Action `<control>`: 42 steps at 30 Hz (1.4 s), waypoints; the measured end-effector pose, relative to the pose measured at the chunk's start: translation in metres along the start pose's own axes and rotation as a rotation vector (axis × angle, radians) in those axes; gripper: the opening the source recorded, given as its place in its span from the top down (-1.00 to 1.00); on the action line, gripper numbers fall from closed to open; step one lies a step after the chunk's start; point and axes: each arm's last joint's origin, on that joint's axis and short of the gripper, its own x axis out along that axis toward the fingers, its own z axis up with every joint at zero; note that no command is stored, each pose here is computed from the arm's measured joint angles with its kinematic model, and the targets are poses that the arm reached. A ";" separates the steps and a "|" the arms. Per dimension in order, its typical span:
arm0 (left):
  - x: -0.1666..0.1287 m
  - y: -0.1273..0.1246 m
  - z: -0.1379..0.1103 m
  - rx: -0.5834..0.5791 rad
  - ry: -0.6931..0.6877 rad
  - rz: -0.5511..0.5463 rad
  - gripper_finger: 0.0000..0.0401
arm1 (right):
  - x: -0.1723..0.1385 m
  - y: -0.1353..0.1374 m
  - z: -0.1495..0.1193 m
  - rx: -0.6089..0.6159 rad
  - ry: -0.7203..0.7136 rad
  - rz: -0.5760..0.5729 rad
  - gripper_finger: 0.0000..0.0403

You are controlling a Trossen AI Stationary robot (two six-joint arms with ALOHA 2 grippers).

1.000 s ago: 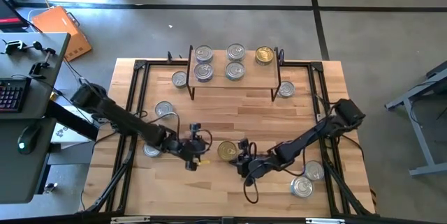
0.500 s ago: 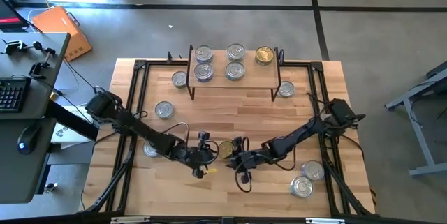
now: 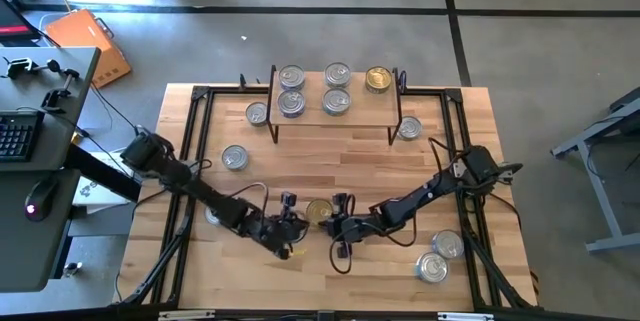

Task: Stack canned seafood by type on shelf
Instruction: Put the green tuna can on the shelf

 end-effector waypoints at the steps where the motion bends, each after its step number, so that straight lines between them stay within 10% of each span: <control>1: -0.002 -0.002 0.000 0.020 -0.005 0.023 0.94 | 0.000 0.000 0.000 0.008 0.001 0.004 0.93; 15: -0.028 -0.025 0.002 0.112 -0.051 0.359 1.00 | -0.033 -0.015 0.031 0.011 -0.110 -0.033 1.00; 33: -0.030 -0.028 0.000 0.078 -0.054 0.360 1.00 | -0.098 -0.023 0.057 -0.048 -0.094 -0.230 1.00; 42: -0.023 -0.020 0.000 0.030 -0.041 0.330 1.00 | -0.145 -0.083 0.063 -0.111 0.013 -0.438 1.00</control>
